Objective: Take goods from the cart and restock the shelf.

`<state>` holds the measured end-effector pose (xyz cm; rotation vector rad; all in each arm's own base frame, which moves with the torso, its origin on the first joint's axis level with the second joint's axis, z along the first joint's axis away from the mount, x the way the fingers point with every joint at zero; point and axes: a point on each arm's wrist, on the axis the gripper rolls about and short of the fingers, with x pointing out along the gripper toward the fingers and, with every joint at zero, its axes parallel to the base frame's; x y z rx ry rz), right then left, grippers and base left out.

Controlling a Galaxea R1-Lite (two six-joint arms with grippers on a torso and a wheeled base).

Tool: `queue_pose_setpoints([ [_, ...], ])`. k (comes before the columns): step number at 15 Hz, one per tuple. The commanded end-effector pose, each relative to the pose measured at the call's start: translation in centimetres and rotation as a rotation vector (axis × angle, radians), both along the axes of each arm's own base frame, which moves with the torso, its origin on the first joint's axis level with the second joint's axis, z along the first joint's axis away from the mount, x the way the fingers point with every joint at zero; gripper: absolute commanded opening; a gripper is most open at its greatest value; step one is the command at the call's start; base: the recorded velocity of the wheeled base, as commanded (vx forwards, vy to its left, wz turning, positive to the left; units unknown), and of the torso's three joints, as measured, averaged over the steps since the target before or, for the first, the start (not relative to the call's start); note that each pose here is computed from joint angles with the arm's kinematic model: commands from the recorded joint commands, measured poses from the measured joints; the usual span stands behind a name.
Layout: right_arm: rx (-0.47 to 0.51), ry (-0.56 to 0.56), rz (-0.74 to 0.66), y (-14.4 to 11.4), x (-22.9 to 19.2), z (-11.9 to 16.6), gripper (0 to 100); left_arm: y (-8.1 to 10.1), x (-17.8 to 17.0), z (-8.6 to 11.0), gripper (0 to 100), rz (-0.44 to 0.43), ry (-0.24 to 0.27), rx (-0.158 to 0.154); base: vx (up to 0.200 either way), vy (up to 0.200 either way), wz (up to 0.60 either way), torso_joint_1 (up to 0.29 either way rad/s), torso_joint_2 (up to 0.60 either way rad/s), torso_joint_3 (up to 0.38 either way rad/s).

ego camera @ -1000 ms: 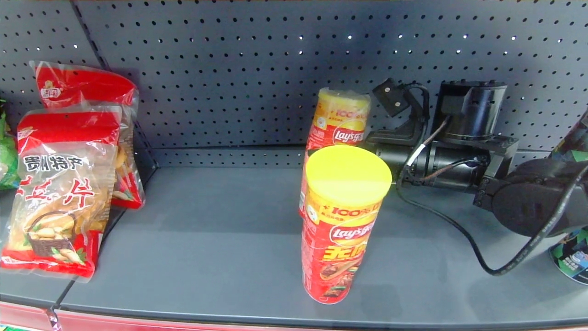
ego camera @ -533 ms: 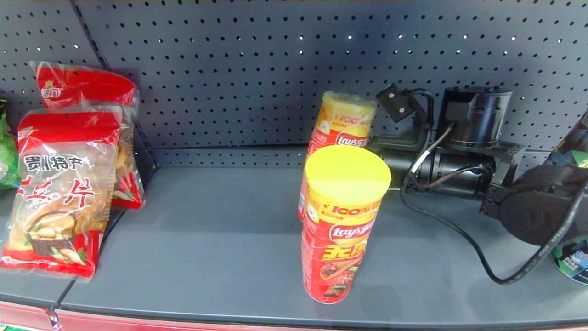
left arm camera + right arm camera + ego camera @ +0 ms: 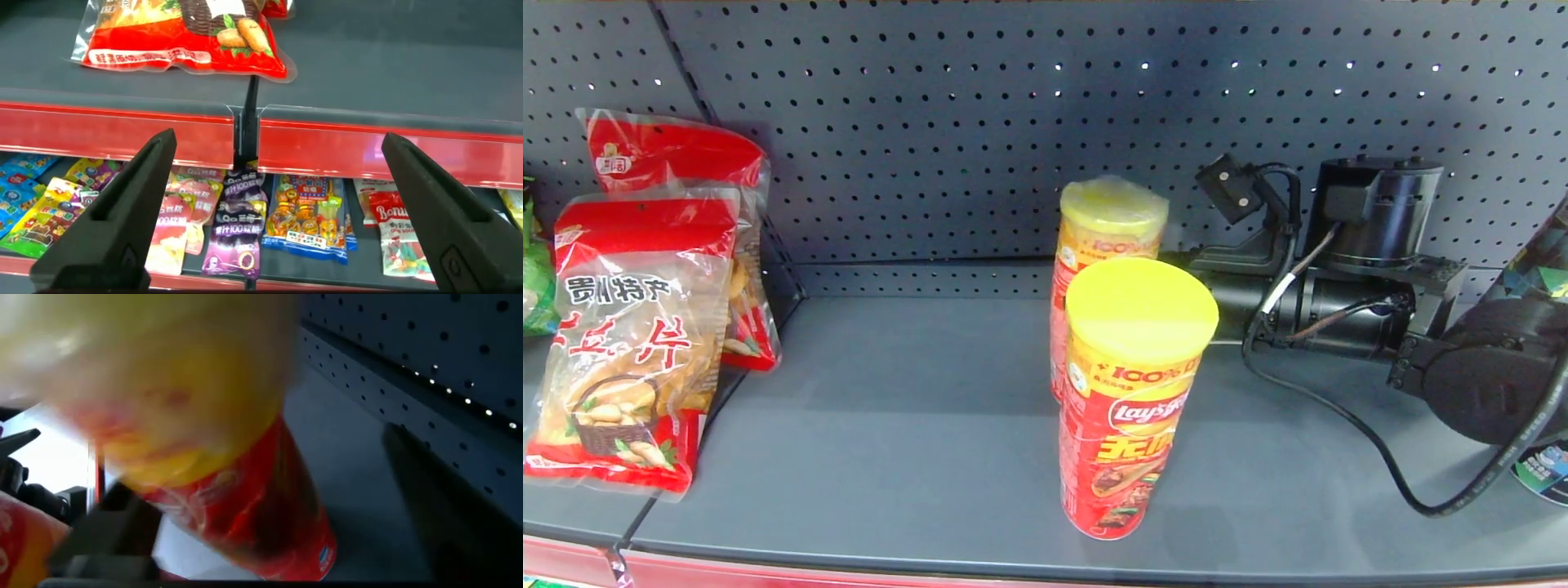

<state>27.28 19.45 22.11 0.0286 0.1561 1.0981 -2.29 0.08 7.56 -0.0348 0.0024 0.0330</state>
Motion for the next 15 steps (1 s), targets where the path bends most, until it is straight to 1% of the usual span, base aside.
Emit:
queue_pose_setpoints([
  [1,0.007,-0.011,0.007,0.0,-0.3,0.3,100,0.0,0.0,0.0,100,0.001,0.000,0.000,0.000,0.000,0.00,0.000,0.00,0.000],
  [5,-0.003,0.002,0.008,-0.5,-1.0,0.0,100,0.0,0.0,0.0,100,0.001,-0.001,0.000,0.000,0.000,0.00,0.000,0.00,0.000],
  [7,-0.015,0.020,0.001,-1.5,-2.1,-0.4,100,0.0,0.0,0.0,100,0.001,0.000,0.000,0.000,0.000,0.00,0.000,0.00,0.000],
  [9,-0.019,0.028,-0.042,-2.9,-1.8,-0.6,100,0.0,0.0,0.0,100,0.001,-0.001,0.000,0.000,0.000,0.00,0.000,0.00,0.000],
  [13,-0.018,0.029,-0.077,-4.3,-2.0,-0.6,100,0.0,0.0,0.0,100,0.001,-0.001,0.000,0.000,0.000,0.00,0.000,0.00,0.000],
  [15,-0.021,0.035,-0.139,-6.1,-1.6,-0.7,100,0.0,0.0,0.0,100,0.001,0.002,0.000,0.000,0.000,0.00,0.000,0.00,0.000],
])
